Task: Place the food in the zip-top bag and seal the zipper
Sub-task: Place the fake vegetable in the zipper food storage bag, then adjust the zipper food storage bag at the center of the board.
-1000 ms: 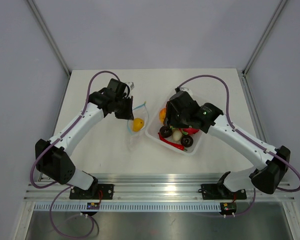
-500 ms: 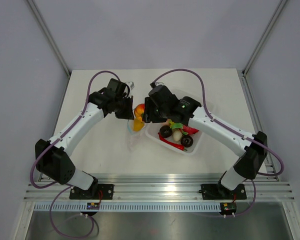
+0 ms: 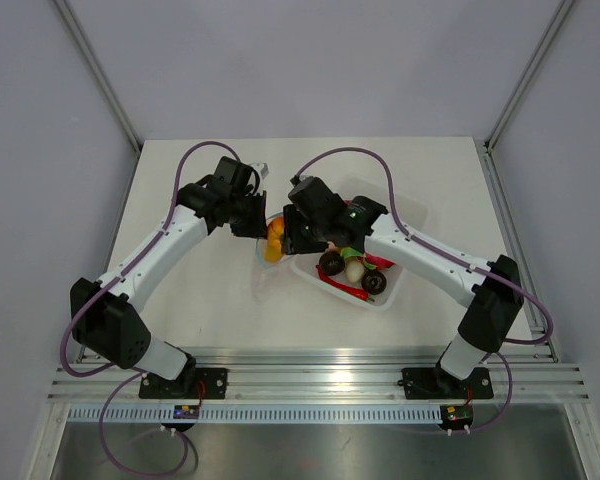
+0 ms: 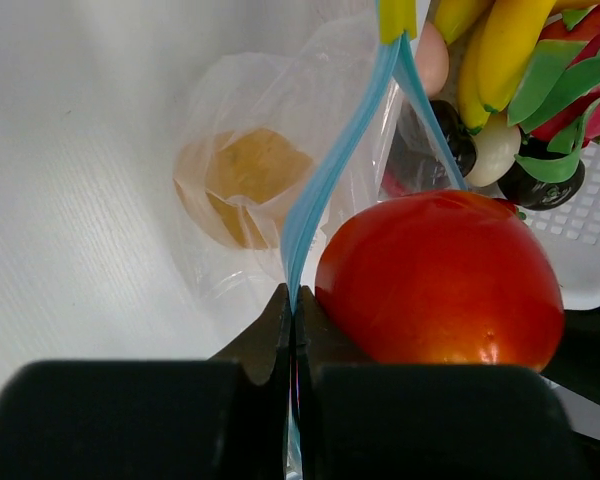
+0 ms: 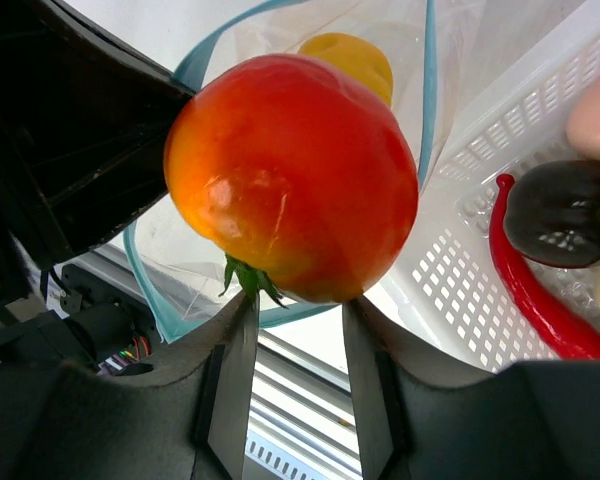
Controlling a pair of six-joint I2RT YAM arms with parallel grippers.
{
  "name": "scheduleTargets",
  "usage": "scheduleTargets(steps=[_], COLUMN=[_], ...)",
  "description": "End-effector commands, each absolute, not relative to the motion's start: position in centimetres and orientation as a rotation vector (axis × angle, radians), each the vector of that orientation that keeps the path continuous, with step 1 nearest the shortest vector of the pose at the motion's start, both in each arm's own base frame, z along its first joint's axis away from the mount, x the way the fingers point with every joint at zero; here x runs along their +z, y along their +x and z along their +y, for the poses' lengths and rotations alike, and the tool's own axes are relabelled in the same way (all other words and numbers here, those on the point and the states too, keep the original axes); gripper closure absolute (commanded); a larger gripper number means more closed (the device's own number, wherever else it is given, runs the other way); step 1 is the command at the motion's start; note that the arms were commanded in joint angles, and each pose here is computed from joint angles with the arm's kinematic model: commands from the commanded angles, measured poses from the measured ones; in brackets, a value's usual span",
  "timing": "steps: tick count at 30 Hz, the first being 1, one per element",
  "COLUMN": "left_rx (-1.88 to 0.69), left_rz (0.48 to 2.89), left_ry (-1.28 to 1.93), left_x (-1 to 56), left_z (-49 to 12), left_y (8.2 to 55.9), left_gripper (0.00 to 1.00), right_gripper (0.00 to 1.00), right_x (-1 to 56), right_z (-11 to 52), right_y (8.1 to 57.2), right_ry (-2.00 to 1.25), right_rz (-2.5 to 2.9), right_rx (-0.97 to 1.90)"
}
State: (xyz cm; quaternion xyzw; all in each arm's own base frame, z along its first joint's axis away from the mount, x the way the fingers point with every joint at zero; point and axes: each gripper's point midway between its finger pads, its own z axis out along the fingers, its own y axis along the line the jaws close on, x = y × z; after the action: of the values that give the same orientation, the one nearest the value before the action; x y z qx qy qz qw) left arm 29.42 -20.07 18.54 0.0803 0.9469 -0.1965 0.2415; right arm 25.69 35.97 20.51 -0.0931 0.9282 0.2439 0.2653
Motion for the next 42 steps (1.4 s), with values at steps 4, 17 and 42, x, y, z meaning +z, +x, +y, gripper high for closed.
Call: scheduleTargets(steps=[4, 17, 42], left_rx=[-0.621, -0.644, -0.301], left_rz=[2.481, 2.468, 2.36], left_ry=[0.233, 0.233, 0.143], left_x=[21.8, 22.2, 27.1], left_z=[-21.2, -21.4, -15.1], left_y=[30.2, 30.1, 32.3], left_gripper=[1.0, 1.0, 1.0], right_gripper=[0.53, 0.29, 1.0], right_x=[20.1, 22.5, 28.0], right_z=[36.1, 32.8, 38.3], right_y=[24.7, 26.2, 28.9], right_ry=[-0.306, -0.16, -0.229], right_rz=[2.521, 2.42, 2.252], right_rx=[0.671, 0.556, 0.824])
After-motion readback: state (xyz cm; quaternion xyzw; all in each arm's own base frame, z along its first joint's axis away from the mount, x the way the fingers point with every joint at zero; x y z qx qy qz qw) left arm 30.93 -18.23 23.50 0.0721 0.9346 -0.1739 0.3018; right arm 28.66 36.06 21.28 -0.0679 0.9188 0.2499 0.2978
